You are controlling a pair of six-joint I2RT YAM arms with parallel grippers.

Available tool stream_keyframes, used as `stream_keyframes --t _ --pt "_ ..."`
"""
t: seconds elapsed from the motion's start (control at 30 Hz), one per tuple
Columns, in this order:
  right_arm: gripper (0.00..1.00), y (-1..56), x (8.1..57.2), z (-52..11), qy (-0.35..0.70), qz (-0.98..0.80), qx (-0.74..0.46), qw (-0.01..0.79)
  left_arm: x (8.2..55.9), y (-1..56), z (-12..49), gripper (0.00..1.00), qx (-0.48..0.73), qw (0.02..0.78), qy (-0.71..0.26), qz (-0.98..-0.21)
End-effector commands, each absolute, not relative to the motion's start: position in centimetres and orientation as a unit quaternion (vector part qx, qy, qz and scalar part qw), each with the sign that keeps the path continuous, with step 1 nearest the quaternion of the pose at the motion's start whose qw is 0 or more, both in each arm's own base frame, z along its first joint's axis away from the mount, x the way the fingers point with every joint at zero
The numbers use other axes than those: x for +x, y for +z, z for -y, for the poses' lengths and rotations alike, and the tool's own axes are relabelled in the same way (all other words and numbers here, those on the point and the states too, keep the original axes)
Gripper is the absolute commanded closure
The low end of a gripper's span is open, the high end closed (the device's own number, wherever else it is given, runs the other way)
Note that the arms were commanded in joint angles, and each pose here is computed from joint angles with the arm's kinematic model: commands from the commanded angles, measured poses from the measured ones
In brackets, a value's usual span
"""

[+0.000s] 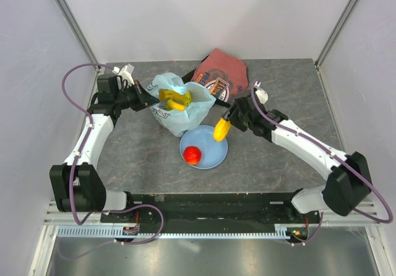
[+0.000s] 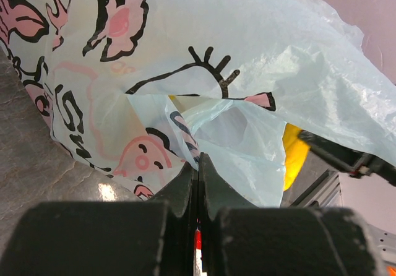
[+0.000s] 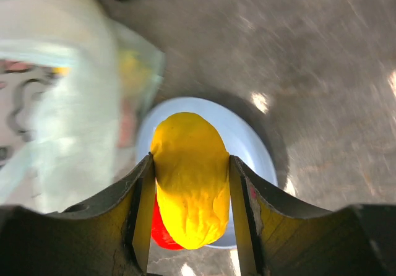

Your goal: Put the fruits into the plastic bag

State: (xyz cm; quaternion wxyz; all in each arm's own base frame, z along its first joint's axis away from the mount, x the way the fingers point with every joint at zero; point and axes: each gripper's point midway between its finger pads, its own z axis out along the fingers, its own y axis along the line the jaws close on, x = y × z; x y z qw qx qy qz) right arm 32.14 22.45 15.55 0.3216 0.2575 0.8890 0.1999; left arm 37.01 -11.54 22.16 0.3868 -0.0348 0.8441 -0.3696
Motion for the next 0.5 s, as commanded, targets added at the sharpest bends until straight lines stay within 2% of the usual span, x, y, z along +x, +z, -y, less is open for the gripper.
stream_keyframes --t 0.0,0.1,0.23,0.47 --pt "1.0 24.5 35.3 -25.3 0.319 -0.813 0.156 0.462 37.1 24.8 11.1 0.98 -0.008 0.428 -0.352 -0.832" --pt "1.0 28.1 36.1 -28.1 0.382 -0.773 0.093 0.499 37.2 24.5 11.1 0.99 -0.008 0.425 -0.35 -0.835" --pt "1.0 30.0 36.2 -31.2 0.446 -0.741 0.047 0.501 36.8 24.9 11.2 0.98 -0.003 0.425 -0.353 -0.833" --pt "1.0 30.4 38.7 -34.9 0.491 -0.727 0.055 0.476 36.0 24.9 11.3 0.98 0.0 0.42 -0.352 -0.836"
